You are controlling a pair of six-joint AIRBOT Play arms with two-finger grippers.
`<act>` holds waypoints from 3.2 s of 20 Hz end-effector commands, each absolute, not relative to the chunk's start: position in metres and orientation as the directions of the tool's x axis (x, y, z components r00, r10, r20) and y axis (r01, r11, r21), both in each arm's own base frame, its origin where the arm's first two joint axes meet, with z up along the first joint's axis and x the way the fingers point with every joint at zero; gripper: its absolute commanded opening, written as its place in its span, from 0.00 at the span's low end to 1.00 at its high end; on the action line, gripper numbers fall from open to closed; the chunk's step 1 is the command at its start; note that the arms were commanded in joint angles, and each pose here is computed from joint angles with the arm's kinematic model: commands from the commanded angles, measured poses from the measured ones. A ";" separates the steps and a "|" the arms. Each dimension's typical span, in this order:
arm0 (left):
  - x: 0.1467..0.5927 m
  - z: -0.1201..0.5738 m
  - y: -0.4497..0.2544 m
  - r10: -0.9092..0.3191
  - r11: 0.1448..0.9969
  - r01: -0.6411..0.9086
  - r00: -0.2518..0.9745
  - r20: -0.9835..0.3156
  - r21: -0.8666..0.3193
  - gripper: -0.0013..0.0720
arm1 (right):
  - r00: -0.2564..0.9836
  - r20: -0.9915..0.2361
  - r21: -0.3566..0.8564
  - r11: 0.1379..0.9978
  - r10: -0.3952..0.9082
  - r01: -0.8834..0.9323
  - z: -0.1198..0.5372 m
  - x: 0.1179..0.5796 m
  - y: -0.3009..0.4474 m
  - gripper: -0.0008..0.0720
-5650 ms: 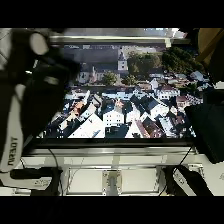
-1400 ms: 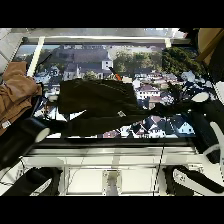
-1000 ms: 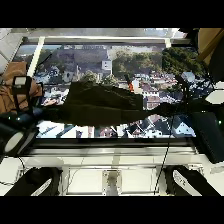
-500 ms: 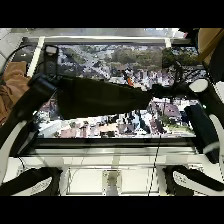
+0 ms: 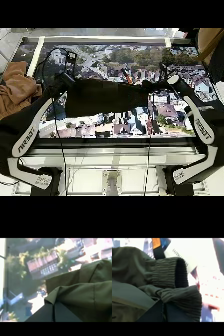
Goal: Fold the clothes and pants, and hang the long-sleeved shirts on hangers.
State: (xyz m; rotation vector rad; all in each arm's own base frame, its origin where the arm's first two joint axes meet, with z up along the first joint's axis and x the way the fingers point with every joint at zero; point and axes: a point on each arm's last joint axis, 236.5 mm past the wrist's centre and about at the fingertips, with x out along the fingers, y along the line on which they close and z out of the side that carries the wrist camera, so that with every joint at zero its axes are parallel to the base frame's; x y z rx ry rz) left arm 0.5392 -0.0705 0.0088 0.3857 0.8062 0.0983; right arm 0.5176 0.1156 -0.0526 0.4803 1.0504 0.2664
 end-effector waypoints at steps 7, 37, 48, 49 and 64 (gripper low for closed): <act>0.535 0.005 -0.057 0.283 0.924 0.012 0.652 -0.704 0.383 0.81 | 0.480 -0.746 0.507 0.861 0.462 -0.041 -0.056 0.544 0.146 0.74; 0.457 0.229 -0.017 0.283 0.952 -0.187 0.834 -0.474 0.241 0.97 | 0.073 -0.639 0.769 0.639 0.765 0.030 -0.098 0.505 0.148 0.93; 0.456 0.229 -0.017 0.284 0.952 -0.187 0.834 -0.474 0.242 0.97 | 0.148 -0.653 0.743 0.666 0.742 -0.063 -0.048 0.528 0.122 0.02; 0.456 0.229 -0.017 0.284 0.952 -0.187 0.834 -0.474 0.242 0.97 | 0.160 -0.667 0.724 0.684 0.727 -0.090 -0.025 0.529 0.102 0.02; 0.457 0.229 -0.017 0.284 0.952 -0.186 0.834 -0.473 0.242 0.97 | 0.427 -0.883 0.228 0.617 -0.196 0.753 0.209 0.257 -0.307 0.02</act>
